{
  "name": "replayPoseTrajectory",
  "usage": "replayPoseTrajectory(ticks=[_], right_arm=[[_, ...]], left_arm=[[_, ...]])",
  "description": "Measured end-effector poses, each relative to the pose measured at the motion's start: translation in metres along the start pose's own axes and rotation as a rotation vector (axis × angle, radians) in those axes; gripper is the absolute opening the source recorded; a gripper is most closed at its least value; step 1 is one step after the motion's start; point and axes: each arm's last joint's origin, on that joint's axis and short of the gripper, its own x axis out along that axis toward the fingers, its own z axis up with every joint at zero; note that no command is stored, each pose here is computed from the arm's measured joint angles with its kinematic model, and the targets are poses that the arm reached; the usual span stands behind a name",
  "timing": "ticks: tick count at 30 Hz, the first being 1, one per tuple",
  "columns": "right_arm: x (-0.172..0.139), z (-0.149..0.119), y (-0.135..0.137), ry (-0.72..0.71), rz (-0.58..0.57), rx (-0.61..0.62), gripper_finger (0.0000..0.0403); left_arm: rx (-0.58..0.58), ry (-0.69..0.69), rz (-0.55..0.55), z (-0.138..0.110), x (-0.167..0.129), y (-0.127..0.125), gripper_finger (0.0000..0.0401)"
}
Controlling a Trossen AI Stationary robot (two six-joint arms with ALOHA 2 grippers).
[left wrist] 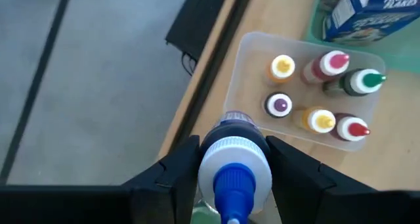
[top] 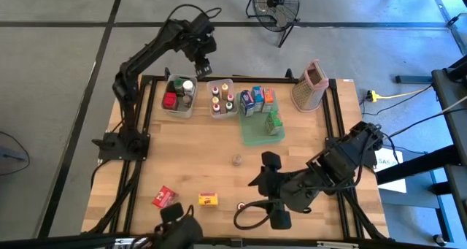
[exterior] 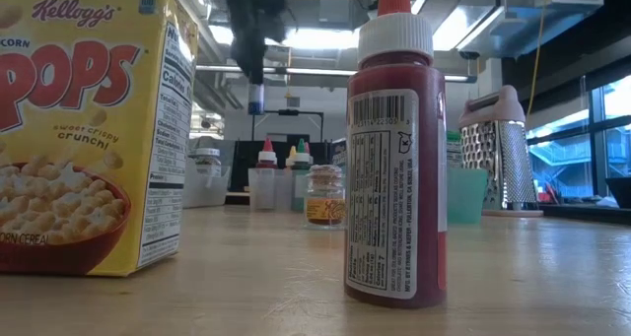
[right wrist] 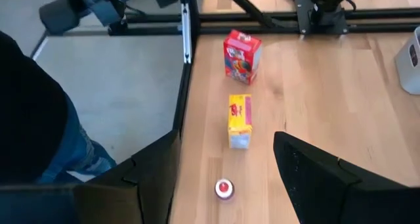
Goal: Pick & Place Kitchen Items
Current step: Put the blue food coloring bottle into the transparent bin
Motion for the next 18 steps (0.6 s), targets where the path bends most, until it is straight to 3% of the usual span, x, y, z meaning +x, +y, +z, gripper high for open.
replayPoseTrajectory(ticks=[10,18], right_arm=[[-0.019,-0.004,-0.012,0.043,-0.048,-0.016,0.025],[-0.019,-0.009,-0.015,0.083,-0.087,-0.037,0.025]], left_arm=[[0.021,0.066,-0.103,0.012,0.049,0.003,0.0154],[0.037,0.029,-0.112,0.021,0.062,0.001,0.0154]])
